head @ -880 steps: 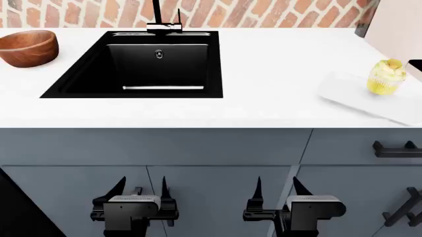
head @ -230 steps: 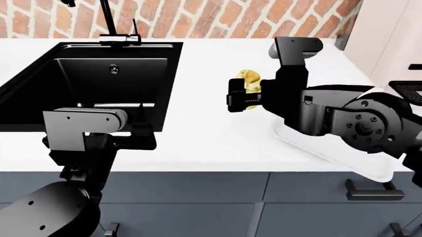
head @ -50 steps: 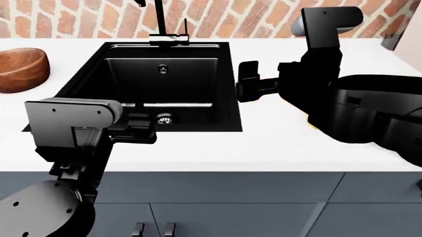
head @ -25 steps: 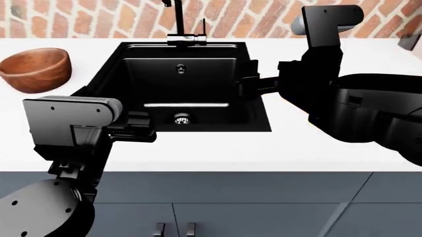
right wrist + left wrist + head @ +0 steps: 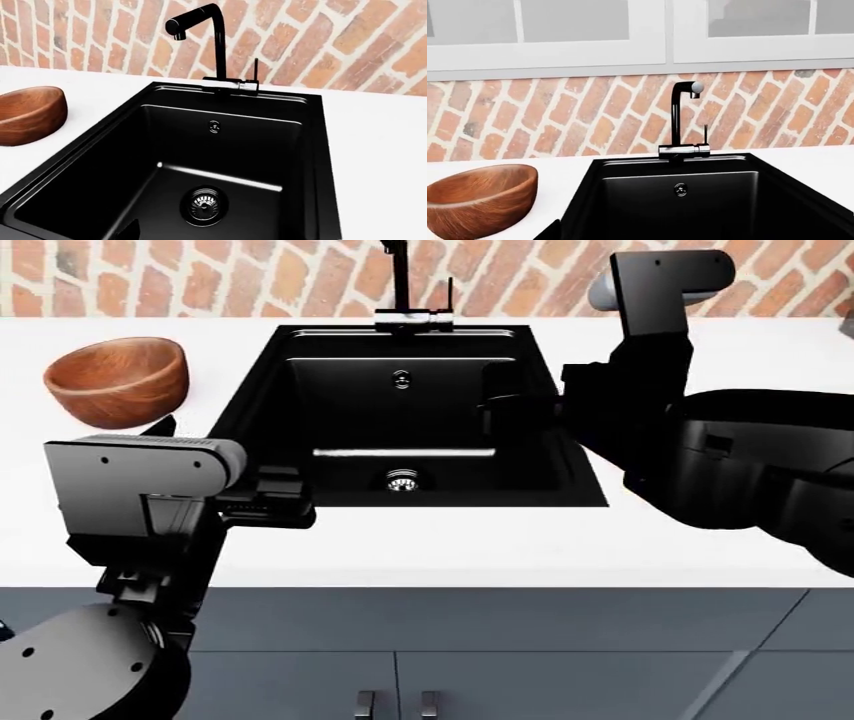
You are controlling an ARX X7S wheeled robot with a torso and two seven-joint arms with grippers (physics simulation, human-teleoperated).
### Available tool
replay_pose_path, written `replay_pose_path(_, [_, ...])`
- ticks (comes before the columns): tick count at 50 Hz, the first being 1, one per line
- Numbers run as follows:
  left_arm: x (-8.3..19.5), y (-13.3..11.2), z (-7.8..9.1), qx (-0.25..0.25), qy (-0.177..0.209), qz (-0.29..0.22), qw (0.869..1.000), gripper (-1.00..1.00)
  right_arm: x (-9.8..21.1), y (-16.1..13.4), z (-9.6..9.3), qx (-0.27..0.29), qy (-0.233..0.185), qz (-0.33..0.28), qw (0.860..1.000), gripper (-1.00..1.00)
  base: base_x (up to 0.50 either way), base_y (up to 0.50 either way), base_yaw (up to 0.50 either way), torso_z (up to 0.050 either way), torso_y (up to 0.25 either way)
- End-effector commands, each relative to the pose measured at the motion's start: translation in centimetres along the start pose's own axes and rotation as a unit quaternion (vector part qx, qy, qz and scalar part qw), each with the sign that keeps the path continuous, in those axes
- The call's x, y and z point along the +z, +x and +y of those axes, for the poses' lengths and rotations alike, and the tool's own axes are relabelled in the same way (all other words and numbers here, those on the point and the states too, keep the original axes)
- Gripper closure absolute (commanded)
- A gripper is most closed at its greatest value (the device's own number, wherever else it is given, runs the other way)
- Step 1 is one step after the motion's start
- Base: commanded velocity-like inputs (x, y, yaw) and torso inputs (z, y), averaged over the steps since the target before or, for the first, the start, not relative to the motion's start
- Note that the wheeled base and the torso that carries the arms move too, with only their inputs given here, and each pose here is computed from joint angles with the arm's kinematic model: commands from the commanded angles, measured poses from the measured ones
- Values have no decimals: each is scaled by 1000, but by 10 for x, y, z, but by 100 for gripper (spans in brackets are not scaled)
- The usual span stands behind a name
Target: Move the fresh-baked cupcake off the tray onto the counter, and place the bowl used for mixing into the sink.
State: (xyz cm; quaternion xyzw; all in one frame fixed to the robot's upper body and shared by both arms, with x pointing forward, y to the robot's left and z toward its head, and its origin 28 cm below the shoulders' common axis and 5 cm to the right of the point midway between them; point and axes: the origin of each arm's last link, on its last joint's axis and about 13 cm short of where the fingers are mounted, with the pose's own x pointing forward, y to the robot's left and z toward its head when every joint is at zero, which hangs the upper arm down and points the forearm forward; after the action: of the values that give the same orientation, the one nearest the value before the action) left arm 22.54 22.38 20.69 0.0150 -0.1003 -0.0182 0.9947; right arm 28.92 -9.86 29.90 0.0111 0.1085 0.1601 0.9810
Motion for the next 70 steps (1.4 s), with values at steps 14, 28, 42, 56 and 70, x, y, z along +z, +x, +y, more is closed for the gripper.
replay_pose_path(14, [1, 0, 0, -1, 1, 0, 1000, -100, -3, 1, 1, -1, -6, 5, 1000, -100, 0, 217, 0, 0, 0])
replay_pose_path(28, [0, 1, -1, -2, 1, -1, 1000, -100, -2, 2, 0, -1, -5, 3, 1000, -100, 0, 223, 0, 0, 0])
replay_pose_path(42, [0, 1, 0, -1, 0, -1, 1000, -100, -2, 2, 0, -1, -7, 5, 1000, -100, 0, 225, 0, 0, 0])
replay_pose_path(56, [1, 0, 0, 0, 0, -1, 1000, -100, -2, 1, 1, 0, -6, 5, 1000, -100, 0, 227, 0, 0, 0])
replay_pose_path(70, [1, 1, -1, -2, 1, -2, 1000, -100, -2, 2, 1, 4, -5, 5, 1000, -100, 0, 228, 0, 0, 0])
